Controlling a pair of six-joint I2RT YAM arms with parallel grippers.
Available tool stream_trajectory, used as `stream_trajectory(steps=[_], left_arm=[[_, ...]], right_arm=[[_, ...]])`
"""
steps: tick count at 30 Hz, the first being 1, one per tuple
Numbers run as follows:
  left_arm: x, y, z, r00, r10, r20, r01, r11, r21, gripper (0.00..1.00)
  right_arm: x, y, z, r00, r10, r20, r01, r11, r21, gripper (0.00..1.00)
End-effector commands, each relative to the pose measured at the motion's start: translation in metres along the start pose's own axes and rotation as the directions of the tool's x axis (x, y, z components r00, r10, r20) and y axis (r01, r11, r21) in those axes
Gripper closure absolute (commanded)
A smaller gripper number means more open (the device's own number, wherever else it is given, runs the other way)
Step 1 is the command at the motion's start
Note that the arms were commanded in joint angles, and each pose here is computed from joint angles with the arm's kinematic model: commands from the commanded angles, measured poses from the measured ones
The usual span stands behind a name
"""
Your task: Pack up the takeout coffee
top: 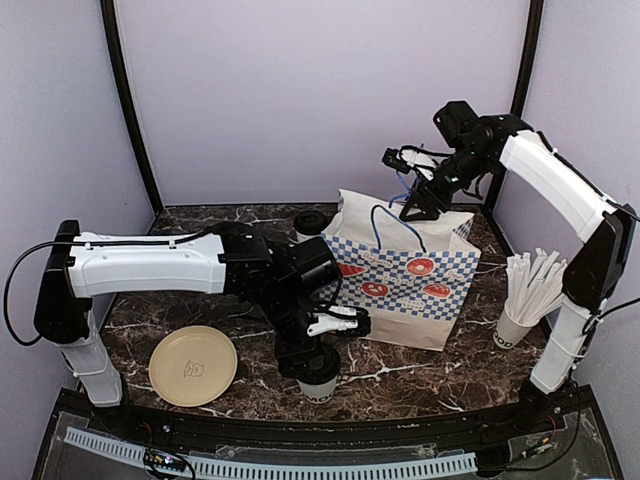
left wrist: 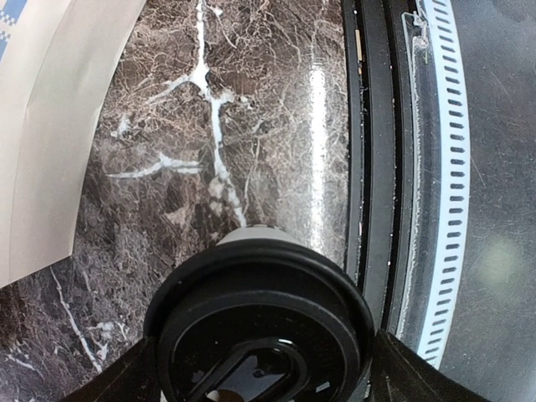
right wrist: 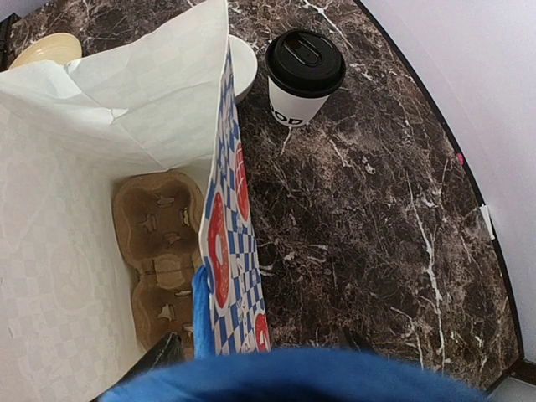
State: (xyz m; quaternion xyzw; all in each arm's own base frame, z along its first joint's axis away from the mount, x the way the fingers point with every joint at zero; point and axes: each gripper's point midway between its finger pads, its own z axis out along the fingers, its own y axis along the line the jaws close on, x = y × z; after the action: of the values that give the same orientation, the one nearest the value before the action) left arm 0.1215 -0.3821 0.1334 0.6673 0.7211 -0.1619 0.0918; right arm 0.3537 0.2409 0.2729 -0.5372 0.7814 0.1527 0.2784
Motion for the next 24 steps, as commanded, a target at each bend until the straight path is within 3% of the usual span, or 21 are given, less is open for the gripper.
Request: stream_trajectory(steps=[1,15,24], left_arm=[[0.023,-0.004,0.008,0.994,0.018,-0.107,-0.018,1.000,-0.007,0.13],[0.018,-0.004,-0.002,0.995,-0.007,-0.104,0.005,1.000,-0.016,0.31],[0.001,-0.003,-0.029,0.999,-0.036,-0.033,0.034,0.998,-0.056,0.34]], right_arm=[[-0.007,0.005,-0.008,1.000,-0.017,0.026,0.017,1.000,0.015,0.39],[-0.017,0.006,-0.025,0.999,-0.023,0.044,0.021,0.999,0.044,0.47],[-0.024,0.000,-0.042,0.998,-0.005,0.070,-0.003,0.994,0.112,0.44]])
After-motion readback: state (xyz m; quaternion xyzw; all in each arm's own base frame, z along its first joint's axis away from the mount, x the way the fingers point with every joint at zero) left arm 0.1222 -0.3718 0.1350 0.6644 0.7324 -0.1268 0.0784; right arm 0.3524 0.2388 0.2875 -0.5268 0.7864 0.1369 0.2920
